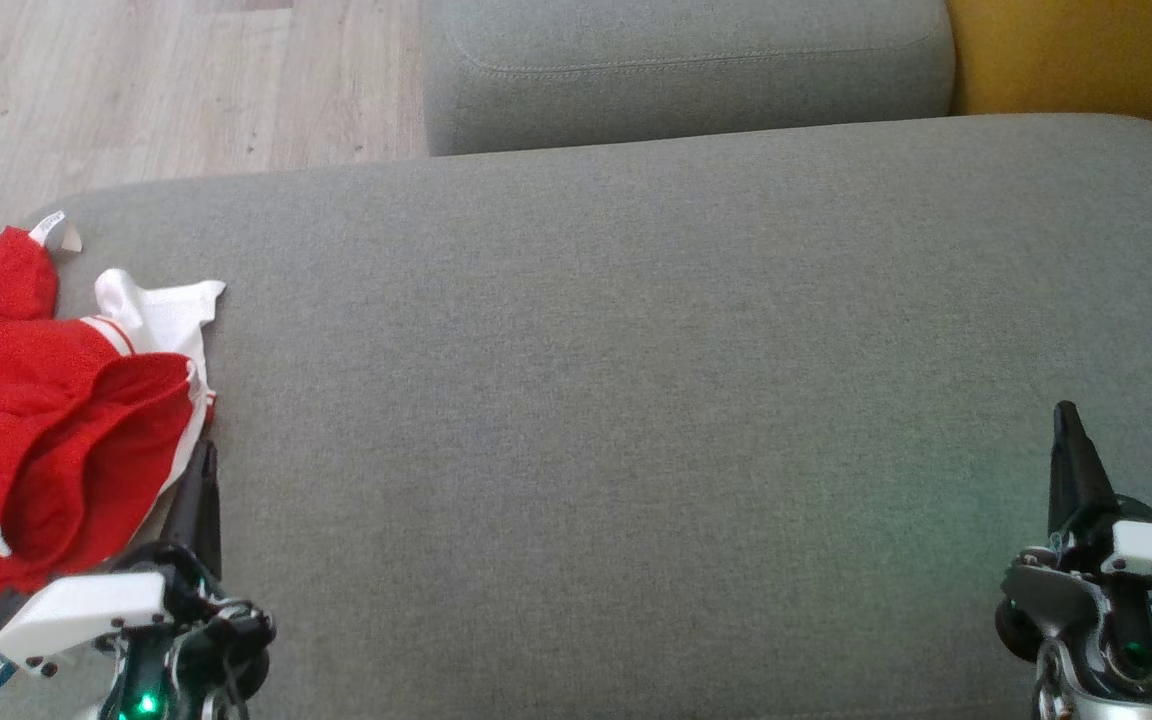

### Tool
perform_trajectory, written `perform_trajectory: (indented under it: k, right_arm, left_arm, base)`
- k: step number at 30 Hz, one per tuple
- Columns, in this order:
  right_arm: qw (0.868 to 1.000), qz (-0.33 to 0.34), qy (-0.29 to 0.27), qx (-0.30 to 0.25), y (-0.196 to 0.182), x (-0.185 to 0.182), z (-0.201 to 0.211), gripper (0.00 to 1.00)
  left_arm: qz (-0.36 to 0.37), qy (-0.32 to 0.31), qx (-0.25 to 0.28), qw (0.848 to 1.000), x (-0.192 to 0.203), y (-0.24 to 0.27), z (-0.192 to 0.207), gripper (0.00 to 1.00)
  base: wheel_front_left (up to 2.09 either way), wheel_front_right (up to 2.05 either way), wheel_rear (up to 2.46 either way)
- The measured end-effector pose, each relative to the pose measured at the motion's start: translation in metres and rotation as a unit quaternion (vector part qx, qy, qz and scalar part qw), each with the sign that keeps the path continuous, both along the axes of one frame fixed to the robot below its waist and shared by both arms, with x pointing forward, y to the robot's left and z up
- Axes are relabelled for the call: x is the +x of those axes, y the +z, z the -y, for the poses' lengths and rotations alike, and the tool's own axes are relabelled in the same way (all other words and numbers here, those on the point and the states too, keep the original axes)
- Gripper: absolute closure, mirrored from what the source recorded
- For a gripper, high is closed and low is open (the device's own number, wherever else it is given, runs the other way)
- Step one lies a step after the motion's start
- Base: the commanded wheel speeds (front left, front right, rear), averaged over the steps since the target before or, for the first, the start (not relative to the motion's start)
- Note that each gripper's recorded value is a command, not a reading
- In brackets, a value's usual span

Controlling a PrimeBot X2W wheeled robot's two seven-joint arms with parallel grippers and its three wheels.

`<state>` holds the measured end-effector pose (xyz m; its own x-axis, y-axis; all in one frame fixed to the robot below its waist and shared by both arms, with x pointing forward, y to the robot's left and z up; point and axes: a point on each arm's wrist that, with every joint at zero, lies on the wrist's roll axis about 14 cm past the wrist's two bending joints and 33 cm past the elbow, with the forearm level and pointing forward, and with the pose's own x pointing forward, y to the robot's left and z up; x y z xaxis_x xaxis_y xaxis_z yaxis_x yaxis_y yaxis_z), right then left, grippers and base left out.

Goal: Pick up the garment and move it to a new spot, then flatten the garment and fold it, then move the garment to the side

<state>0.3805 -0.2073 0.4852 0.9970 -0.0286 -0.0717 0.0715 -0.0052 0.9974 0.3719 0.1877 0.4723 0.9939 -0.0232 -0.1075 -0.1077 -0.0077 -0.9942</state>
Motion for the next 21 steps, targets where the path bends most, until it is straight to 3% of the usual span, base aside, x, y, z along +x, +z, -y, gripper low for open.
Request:
perform_trajectory:
  k: [3,4,10,21]
  right_arm:
    - [1.0,0.0,0.0,0.0,0.0,0.0,0.0,1.0]
    - [1.0,-0.004,0.0,0.0,-0.002,0.0,0.0,0.0]
    - [0.999,-0.051,-0.002,0.006,-0.034,-0.017,-0.001,0.0]
    - [0.999,-0.035,0.001,0.005,-0.023,-0.013,-0.008,0.0]
  left_arm:
    - [0.0,0.0,0.0,1.0,0.0,0.0,0.0,1.0]
    - [-0.004,0.0,0.0,1.0,-0.001,-0.003,0.0,0.0]
    - [-0.06,0.004,-0.007,0.998,-0.023,-0.038,0.002,0.0]
    - [-0.046,0.011,0.004,0.999,-0.017,-0.029,0.002,0.0]
  base:
    - [0.0,0.0,0.0]
    - [0.0,0.0,0.0]
    - [0.0,0.0,0.0]
    - [0.0,0.0,0.0]
